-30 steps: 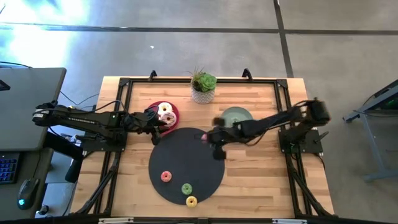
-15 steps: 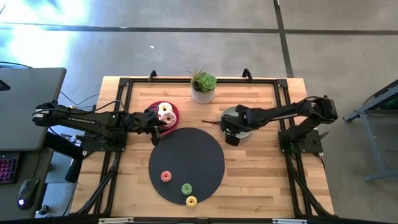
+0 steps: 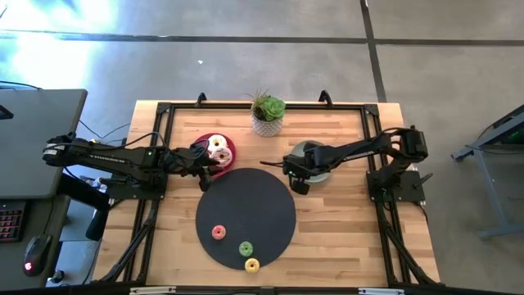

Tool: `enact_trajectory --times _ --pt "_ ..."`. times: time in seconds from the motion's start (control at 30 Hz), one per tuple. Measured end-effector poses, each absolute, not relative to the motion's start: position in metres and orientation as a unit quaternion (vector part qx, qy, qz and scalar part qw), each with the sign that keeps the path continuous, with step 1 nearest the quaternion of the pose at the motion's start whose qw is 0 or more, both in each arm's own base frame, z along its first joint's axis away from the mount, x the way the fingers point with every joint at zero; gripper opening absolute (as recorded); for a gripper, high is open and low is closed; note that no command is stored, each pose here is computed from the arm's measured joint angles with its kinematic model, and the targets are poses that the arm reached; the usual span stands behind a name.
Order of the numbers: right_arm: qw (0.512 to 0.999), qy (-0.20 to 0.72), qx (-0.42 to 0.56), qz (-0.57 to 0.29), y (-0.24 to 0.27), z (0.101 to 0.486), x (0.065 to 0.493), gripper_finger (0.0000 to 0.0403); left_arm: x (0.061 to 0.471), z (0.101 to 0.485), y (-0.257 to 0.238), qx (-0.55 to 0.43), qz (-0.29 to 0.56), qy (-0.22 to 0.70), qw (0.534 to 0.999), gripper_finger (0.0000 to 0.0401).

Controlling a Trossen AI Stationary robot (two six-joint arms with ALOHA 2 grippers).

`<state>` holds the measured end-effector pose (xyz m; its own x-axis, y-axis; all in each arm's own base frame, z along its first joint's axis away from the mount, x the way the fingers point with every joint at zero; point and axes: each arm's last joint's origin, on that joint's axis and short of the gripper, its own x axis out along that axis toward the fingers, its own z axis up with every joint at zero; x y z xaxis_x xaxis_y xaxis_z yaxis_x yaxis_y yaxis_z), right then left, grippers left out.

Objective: Pick & Place donuts
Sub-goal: Put the top small red donut on the gray plate, then put the small green donut on the gray plate

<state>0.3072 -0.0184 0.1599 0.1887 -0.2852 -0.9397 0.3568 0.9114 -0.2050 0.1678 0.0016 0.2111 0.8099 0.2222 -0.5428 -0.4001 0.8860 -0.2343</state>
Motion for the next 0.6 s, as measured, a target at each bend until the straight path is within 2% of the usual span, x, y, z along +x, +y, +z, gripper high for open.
enact_trajectory --times 0.27,0.6 --pt "0.768 0.601 0.020 -0.219 -0.0193 0.1543 0.3098 0.0024 0.1678 0.2112 0.0017 -0.171 0.166 0.259 0.936 0.0154" --pt "0.768 0.605 -0.008 -0.208 -0.0197 0.1547 0.3098 0.0124 0.1679 0.2112 0.0016 -0.172 0.166 0.259 0.936 0.0154"
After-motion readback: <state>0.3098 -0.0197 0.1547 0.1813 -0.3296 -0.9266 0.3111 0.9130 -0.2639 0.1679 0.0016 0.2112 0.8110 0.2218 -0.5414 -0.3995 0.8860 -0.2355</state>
